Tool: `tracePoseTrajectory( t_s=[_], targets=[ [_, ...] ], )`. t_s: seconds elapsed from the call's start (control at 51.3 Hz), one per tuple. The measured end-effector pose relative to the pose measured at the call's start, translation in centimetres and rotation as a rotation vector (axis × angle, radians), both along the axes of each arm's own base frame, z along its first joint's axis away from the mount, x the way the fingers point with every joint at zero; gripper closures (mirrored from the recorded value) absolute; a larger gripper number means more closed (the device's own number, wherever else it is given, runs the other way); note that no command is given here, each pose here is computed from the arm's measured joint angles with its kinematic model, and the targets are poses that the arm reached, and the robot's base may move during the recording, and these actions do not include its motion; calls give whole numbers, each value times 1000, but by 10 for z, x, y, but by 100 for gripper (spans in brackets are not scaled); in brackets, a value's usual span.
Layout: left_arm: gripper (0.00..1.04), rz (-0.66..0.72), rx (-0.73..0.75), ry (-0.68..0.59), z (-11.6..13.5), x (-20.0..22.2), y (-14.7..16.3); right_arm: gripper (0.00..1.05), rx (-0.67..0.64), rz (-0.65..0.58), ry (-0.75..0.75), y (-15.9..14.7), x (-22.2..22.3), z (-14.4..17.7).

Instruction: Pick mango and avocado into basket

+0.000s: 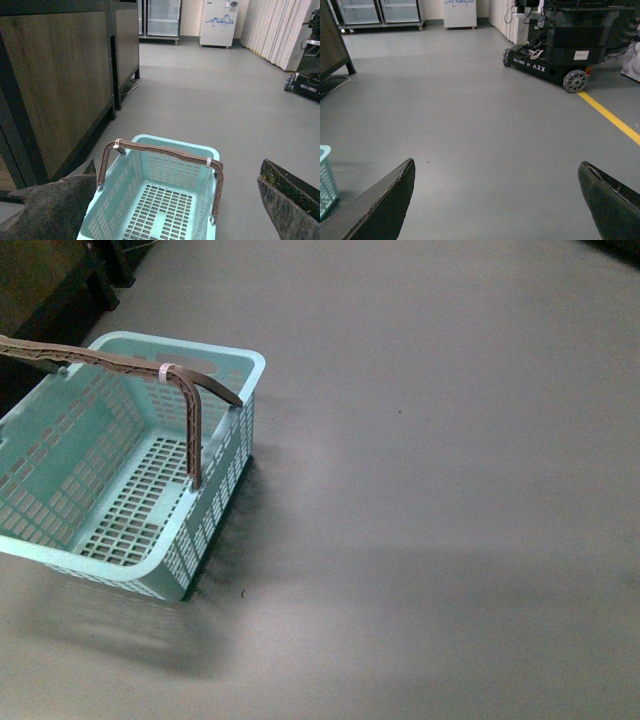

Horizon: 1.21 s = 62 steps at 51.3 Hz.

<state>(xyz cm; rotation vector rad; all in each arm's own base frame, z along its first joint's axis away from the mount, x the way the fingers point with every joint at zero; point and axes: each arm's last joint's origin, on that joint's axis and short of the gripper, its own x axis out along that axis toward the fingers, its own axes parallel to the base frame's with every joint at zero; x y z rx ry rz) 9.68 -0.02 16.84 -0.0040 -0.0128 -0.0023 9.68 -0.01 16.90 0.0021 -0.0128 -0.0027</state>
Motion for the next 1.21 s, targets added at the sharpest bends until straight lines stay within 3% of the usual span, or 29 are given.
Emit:
tracePoseTrajectory(
  t_s=[0.663,0.76,0.838,0.896,1.013,1.208],
  targets=[
    [8,-4,-12,17,-1,0,0,9,0,0,0,0,0,0],
    [8,-49,-229,309,-2,4,1,9,0,1,0,0,0,0],
    [8,15,-448,430,-9,16,6,9,0,2,0,0,0,0],
    [8,70,-595,449,-11,31,15,9,0,2,0,0,0,0],
    [8,150,-715,434,-9,58,30,9,0,2,0,0,0,0],
    [8,118,-880,411,-19,144,43,9,0,2,0,0,0,0]
  ],
)
